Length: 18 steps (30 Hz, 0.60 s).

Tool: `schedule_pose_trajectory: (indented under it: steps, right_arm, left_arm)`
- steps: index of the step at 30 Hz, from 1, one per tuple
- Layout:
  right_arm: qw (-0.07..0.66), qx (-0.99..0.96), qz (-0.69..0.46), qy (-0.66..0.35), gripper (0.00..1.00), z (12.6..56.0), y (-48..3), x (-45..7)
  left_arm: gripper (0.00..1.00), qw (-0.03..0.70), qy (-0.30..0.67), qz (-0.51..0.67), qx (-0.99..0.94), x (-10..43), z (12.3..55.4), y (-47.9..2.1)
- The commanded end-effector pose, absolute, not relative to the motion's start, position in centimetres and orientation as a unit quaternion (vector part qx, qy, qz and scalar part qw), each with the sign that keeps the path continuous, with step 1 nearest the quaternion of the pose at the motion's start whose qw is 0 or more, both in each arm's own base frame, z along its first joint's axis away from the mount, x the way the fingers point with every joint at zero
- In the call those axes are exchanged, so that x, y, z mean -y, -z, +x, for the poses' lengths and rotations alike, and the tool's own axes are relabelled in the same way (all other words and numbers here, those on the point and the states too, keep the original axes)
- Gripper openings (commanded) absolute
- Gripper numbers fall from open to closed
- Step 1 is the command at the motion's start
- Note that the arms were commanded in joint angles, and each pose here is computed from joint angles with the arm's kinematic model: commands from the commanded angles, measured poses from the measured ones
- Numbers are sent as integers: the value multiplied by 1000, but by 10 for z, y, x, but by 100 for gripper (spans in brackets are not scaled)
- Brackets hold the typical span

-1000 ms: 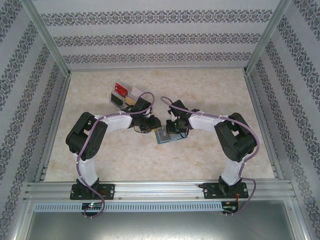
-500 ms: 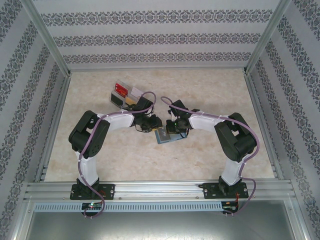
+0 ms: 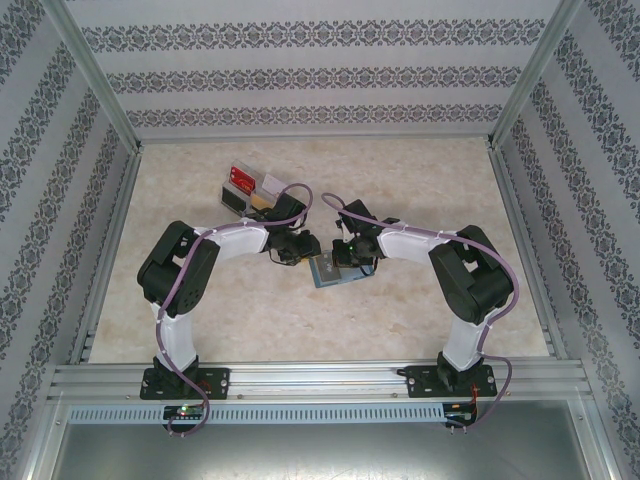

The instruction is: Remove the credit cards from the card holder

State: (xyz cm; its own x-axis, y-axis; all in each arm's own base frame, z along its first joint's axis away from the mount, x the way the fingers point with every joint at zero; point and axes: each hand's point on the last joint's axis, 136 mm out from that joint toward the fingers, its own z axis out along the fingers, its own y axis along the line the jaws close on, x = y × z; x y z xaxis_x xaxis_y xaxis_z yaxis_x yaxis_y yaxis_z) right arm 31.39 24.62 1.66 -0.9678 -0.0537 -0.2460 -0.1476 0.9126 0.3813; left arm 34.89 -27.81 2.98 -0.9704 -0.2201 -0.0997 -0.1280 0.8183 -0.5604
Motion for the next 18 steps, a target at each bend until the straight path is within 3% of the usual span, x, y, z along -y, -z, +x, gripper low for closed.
schedule_pose_trajectory:
  steps: [1, 7, 18]
  right_arm:
    - [64, -985, -33, -154, 9, 294, 22, -221]
    - [64, -986, -33, -153, 9, 294, 23, -221]
    - [62, -986, -31, -154, 9, 293, 24, -222]
  left_arm:
    - [26, 74, 301, -76, -948, 288, 346, -33]
    - [26, 107, 247, -87, -959, 266, 350, -40]
    - [26, 87, 297, -73, -948, 285, 348, -42]
